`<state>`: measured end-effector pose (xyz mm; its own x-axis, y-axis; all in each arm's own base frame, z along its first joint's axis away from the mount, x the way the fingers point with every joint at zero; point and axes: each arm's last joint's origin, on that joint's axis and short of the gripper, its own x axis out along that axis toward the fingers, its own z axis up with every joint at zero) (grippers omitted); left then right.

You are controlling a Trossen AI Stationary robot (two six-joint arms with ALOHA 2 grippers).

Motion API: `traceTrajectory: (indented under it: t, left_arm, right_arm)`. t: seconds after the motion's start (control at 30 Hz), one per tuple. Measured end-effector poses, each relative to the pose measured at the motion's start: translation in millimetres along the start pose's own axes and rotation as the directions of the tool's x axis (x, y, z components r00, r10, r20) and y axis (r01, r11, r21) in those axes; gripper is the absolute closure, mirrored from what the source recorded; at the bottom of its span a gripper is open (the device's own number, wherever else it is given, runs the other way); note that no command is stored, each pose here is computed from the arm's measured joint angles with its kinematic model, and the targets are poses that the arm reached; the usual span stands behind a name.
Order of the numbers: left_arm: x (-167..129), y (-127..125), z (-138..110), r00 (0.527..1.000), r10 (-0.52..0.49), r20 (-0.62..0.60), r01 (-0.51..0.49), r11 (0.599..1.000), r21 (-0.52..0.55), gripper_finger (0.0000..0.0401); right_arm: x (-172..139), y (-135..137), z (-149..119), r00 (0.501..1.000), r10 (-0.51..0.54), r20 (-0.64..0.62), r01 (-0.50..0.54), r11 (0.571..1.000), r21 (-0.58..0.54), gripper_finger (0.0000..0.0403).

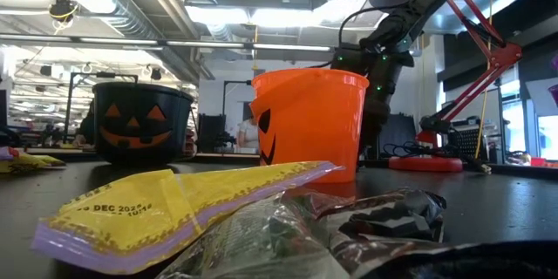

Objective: Sort candy
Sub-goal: Put the brown chocolate bar into the black bucket

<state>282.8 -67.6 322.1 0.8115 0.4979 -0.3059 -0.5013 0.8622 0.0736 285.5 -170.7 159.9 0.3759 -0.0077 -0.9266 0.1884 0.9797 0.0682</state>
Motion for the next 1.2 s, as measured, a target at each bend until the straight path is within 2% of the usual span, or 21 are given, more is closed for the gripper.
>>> traceTrajectory:
  t: [0.4,0.5,0.63,0.8,1.1,1.2]
  left_arm:
    - [0,0,0,1.000,0.000,0.001,0.000,1.000,0.000,0.0264]
    - [0,0,0,1.000,0.000,0.001,0.000,1.000,0.000,0.0264]
    - [0,0,0,1.000,0.000,0.000,0.000,1.000,0.001,0.0264]
    - [0,0,0,1.000,0.001,-0.003,-0.001,1.000,0.003,0.0264]
    - [0,0,0,1.000,0.001,-0.003,-0.001,1.000,0.004,0.0264]
    - [0,0,0,1.000,0.001,-0.003,-0.001,1.000,0.004,0.0264]
  right_arm:
    - [2,4,-1,0.999,0.007,-0.035,-0.007,1.000,-0.001,0.0233]
    - [11,9,-1,0.998,-0.015,-0.069,0.014,1.000,-0.018,0.0212]
    - [24,14,-2,0.991,-0.064,-0.122,0.059,0.997,-0.042,0.0204]
    - [31,13,-3,0.986,-0.072,-0.148,0.067,0.997,-0.040,0.0233]
    - [32,13,-4,0.986,-0.067,-0.152,0.062,0.997,-0.039,0.0379]
    - [31,13,-4,0.986,-0.073,-0.148,0.067,0.997,-0.040,0.0397]
